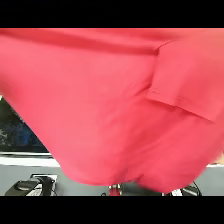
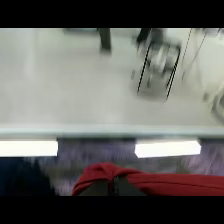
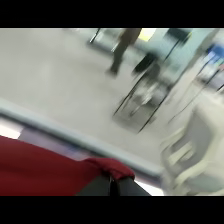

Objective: Fold the shirts.

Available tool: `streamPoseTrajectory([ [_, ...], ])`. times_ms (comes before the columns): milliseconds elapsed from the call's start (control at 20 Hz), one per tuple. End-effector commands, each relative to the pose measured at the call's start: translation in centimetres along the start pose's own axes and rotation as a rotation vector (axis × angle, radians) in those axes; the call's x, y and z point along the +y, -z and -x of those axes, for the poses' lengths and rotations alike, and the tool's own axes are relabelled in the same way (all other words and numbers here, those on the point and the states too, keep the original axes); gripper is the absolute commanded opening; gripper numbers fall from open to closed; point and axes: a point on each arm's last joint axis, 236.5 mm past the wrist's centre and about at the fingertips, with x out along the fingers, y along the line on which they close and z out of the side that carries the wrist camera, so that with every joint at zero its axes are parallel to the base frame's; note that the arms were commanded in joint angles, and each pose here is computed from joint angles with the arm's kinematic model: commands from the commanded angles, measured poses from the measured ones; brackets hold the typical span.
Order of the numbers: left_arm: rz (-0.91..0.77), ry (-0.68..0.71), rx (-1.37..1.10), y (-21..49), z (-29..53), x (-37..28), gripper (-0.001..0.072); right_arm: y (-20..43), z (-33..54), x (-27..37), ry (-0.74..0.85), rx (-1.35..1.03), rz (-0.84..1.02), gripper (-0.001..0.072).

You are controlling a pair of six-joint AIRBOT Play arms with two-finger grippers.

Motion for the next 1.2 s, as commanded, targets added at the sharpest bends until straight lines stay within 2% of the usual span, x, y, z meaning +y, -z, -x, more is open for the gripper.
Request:
streamPoseTrajectory([
  [0, -0.002, -0.057, 0.383, 10.6, -9.1, 3.1, 0.0028, 11.8, -7.8, 3.5, -0.285, 0.382, -0.111, 0.0017],
  [150, 0.035, -0.089, 0.634, 20.9, -16.7, 5.6, 0.0028, 22.0, -14.7, 6.3, -0.424, 0.627, -0.269, 0.0017],
  [300, 0.063, -0.105, 0.767, 28.2, -22.6, 7.3, 0.0028, 28.7, -20.7, 11.9, -0.556, 0.757, -0.263, 0.0017],
  [450, 0.086, -0.126, 0.837, 32.9, -26.3, 8.8, 0.0029, 31.5, -26.9, 13.9, -0.475, 0.717, -0.232, 0.0018],
  [650, 0.092, -0.138, 0.741, 32.8, -31.0, 10.4, 0.0028, 30.5, -32.9, 12.8, -0.311, 0.543, -0.241, 0.0018],
  [800, 0.123, -0.112, 0.607, 30.9, -34.3, 10.0, 0.0028, 31.6, -34.8, 12.1, -0.254, 0.507, -0.265, 0.0018],
  [1000, 0.135, -0.110, 0.698, 33.7, -34.0, 10.3, 0.0028, 34.6, -33.0, 14.8, -0.359, 0.642, -0.260, 0.0019],
  [1150, 0.026, -0.060, 0.877, 34.8, -29.8, 10.8, 0.0029, 35.4, -27.3, 15.1, -0.483, 0.823, -0.245, 0.0020],
])
